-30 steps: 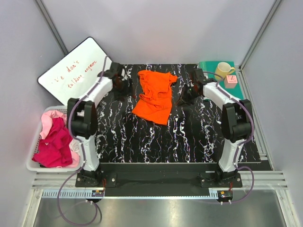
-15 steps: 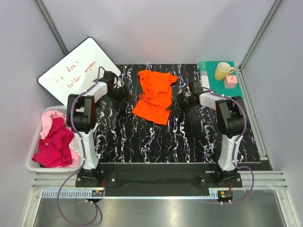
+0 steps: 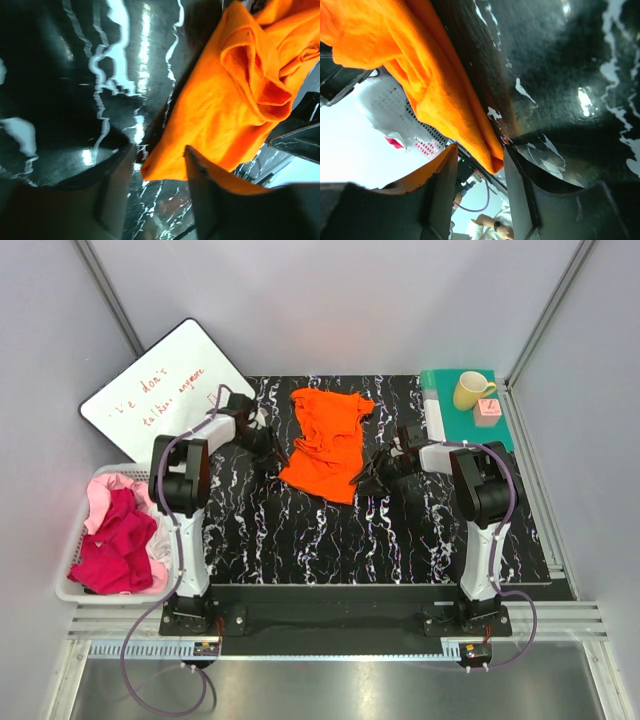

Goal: Fold and stack the t-shirts
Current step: Fold the tshirt

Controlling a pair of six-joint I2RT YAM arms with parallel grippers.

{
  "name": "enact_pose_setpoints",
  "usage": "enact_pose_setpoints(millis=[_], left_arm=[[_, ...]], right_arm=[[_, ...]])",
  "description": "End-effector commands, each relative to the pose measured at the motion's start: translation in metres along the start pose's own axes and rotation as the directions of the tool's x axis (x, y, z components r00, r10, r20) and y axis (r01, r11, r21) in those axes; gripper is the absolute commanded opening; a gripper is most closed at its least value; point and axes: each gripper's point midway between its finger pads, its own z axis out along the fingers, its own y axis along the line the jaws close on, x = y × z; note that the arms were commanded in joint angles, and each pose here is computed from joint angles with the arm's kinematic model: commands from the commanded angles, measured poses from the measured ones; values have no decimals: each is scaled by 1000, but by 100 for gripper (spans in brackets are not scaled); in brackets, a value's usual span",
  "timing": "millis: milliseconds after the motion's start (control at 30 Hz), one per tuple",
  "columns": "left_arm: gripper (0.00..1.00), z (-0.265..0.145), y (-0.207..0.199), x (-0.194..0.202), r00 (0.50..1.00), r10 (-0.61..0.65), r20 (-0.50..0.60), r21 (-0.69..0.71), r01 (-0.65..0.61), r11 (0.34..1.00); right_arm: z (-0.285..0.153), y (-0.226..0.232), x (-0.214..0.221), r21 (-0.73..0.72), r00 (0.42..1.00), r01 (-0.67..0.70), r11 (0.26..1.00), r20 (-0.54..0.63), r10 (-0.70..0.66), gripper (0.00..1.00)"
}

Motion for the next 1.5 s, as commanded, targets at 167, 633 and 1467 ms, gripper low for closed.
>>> enact_pose_setpoints(millis=[167, 633, 1467], left_arm=[[13, 27, -9, 27, 997, 42, -71, -8, -42, 999], [0, -1, 3, 81, 994, -30, -104, -52, 25, 998], [13, -51, 34, 252, 964, -155, -216, -173, 118, 978]], right_arm=[[6, -11, 8, 0, 999, -20, 1000, -45, 20, 50], [2, 2, 17, -37, 992, -16, 999, -124, 12, 0], [-52, -98, 154, 121, 938, -80, 989, -326, 115, 8]])
